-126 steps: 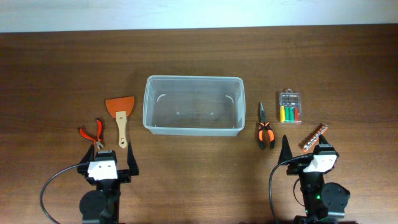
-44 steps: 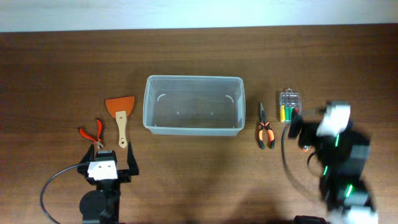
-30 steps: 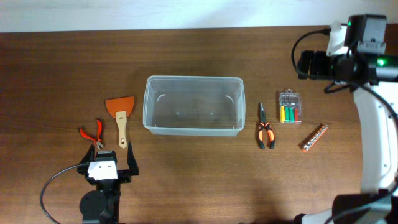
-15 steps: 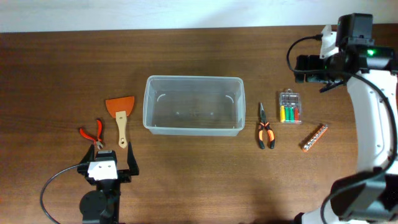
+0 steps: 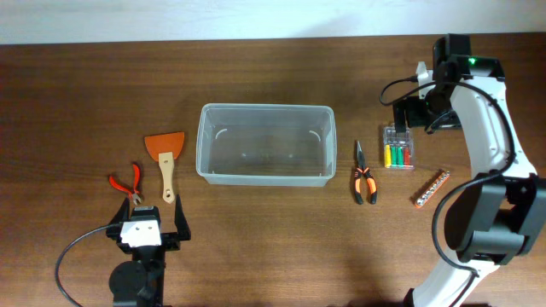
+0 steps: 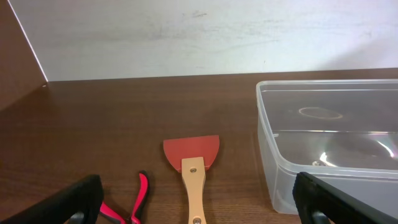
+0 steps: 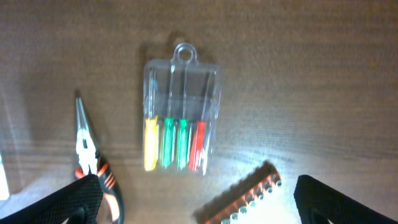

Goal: Pack container
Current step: 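Move the right gripper over the clear screwdriver case and grasp it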

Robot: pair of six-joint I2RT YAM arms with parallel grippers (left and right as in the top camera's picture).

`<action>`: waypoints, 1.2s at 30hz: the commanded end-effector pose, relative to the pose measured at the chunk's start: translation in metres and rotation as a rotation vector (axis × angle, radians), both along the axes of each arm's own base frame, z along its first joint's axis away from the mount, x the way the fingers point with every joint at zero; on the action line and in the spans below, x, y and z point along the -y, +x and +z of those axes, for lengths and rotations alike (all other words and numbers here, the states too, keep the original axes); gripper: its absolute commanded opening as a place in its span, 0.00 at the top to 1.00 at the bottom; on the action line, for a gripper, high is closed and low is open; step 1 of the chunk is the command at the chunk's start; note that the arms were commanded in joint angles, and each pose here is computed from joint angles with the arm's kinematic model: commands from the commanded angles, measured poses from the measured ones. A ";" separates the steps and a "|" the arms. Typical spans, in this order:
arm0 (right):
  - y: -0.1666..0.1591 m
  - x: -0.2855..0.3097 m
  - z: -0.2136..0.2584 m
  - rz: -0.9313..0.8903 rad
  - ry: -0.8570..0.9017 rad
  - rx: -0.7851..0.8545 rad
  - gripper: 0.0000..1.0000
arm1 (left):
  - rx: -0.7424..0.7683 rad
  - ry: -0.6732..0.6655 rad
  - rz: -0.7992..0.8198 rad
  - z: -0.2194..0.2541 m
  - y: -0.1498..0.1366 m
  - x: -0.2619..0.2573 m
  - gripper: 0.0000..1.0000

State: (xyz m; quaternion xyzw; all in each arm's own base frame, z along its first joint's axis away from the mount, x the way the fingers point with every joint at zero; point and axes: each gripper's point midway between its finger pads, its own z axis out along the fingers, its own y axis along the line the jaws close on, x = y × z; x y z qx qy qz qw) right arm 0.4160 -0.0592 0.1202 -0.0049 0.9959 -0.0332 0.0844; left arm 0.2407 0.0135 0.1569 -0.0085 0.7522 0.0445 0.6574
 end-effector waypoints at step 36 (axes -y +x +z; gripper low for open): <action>-0.007 -0.009 -0.115 0.017 0.040 -0.221 0.01 | -0.002 0.014 -0.012 -0.003 0.000 0.001 0.01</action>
